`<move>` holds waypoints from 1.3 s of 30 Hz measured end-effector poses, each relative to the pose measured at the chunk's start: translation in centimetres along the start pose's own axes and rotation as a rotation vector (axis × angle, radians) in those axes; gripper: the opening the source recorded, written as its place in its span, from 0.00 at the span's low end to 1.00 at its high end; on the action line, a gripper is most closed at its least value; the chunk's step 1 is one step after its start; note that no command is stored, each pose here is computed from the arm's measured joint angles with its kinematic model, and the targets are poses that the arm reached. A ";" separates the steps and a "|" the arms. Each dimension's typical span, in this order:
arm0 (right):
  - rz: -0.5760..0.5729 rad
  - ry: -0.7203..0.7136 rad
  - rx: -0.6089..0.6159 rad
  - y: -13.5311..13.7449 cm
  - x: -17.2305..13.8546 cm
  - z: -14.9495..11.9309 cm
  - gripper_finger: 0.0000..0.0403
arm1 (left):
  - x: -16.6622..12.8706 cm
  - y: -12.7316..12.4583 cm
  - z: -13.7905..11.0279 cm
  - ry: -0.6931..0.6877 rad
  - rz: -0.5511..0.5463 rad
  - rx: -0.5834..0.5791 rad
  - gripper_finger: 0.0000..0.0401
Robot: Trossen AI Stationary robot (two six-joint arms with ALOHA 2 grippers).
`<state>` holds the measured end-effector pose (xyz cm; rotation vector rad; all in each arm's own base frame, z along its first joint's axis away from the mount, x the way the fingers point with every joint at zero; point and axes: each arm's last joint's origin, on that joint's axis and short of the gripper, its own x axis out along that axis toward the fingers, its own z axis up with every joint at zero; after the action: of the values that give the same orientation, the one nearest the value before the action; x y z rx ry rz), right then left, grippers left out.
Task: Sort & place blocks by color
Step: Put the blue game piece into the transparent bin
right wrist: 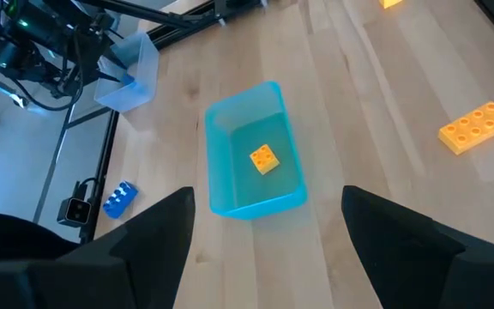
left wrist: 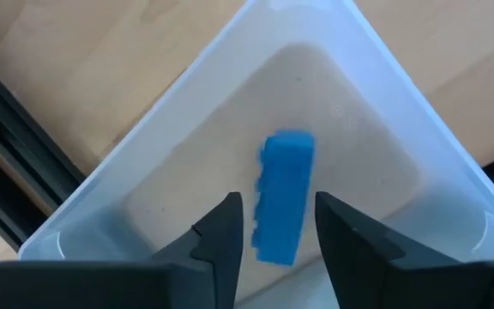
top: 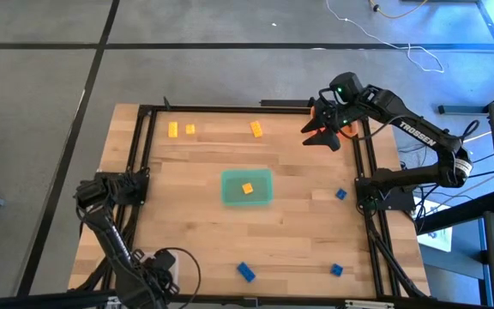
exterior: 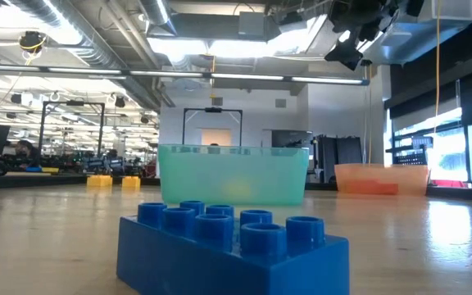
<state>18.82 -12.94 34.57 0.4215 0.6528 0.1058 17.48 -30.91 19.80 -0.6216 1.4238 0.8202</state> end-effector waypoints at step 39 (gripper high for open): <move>-0.300 0.454 0.117 6.5 -0.4 -4.9 0.73 | -8.9 7.3 5.2 -0.383 -0.117 0.087 0.36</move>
<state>15.74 -5.40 33.94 0.4106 1.1666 -0.1270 15.13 -23.48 29.70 -0.4477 1.0587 0.7348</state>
